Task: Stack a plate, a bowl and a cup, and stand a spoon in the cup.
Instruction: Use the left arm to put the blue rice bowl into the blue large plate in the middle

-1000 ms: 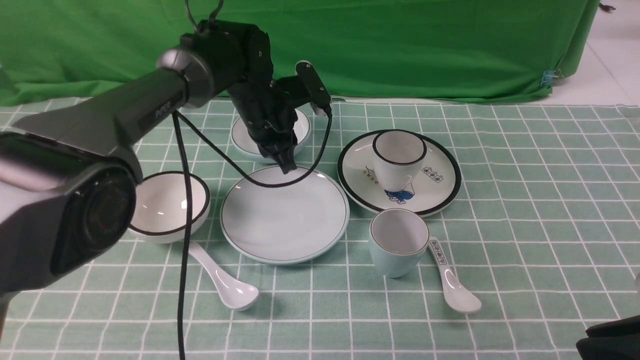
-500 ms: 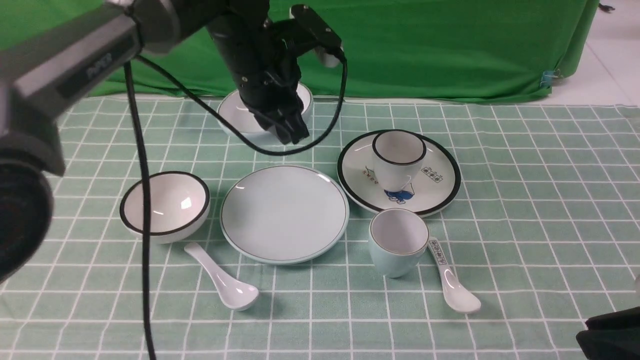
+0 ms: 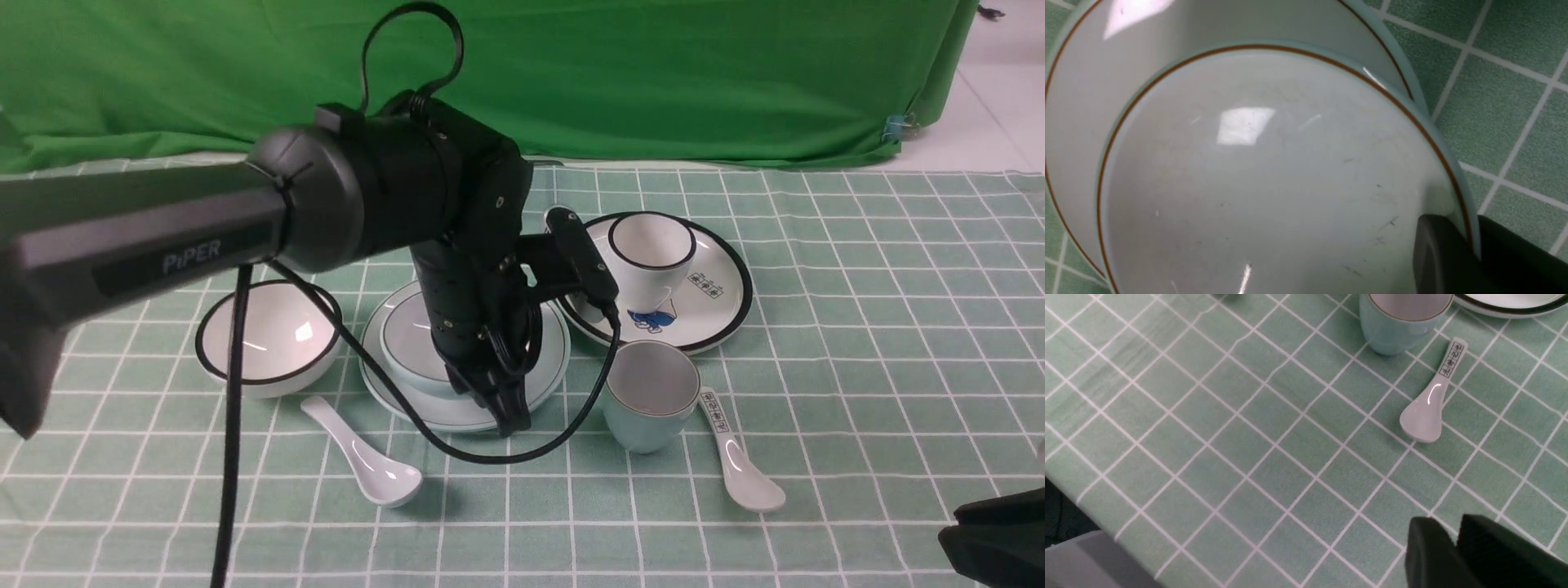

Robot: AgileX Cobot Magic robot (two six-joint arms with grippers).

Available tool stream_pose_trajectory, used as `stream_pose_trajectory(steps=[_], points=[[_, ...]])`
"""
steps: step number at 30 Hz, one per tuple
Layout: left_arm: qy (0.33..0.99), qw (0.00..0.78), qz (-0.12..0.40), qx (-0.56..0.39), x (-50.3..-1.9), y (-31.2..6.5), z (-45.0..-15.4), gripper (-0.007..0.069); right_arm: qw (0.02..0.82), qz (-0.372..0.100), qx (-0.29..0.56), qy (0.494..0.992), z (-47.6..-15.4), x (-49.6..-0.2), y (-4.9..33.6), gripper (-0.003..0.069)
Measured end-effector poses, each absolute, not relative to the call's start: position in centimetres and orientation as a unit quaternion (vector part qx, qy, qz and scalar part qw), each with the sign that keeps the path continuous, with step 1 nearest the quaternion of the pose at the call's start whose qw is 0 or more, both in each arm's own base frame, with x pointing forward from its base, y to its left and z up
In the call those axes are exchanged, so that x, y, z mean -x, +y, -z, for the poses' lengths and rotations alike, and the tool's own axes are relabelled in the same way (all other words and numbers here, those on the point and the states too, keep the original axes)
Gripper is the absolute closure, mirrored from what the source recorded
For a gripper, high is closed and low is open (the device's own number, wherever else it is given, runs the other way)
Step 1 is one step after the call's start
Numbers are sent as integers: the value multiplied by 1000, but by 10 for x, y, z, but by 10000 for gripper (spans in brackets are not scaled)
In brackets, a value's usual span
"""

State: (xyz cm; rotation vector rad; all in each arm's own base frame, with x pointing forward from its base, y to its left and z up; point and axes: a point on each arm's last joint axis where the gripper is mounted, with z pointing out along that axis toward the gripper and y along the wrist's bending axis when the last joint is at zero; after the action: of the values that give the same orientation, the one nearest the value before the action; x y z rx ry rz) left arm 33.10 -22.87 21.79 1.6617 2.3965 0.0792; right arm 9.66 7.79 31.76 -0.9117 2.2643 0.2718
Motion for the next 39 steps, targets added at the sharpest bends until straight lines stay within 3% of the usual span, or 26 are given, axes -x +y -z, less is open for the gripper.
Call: stream_pose_trajectory(steps=[9, 17, 24, 28, 32, 34, 37, 39], points=[[819, 144, -35, -554, -349, -224, -205, 596, 330, -105, 348, 871, -317, -96, 78, 516], [826, 127, -31, -549, -350, -221, -199, 577, 324, -106, 348, 873, -316, -95, 77, 516], [829, 123, -26, -545, -349, -222, -199, 449, 327, -110, 342, 874, -317, -95, 78, 505], [831, 123, -21, -542, -347, -222, -201, 351, 328, -115, 330, 878, -317, -96, 78, 431], [835, 136, -6, -533, -344, -222, -214, 261, 327, -117, 324, 880, -317, -96, 78, 349], [837, 161, 13, -523, -336, -221, -238, 204, 323, -120, 316, 884, -319, -97, 79, 319], [839, 184, 33, -510, -326, -218, -263, 181, 313, -117, 314, 888, -322, -101, 82, 315], [850, 231, 64, -469, -308, -210, -307, 196, 293, -110, 317, 895, -327, -110, 90, 314]])
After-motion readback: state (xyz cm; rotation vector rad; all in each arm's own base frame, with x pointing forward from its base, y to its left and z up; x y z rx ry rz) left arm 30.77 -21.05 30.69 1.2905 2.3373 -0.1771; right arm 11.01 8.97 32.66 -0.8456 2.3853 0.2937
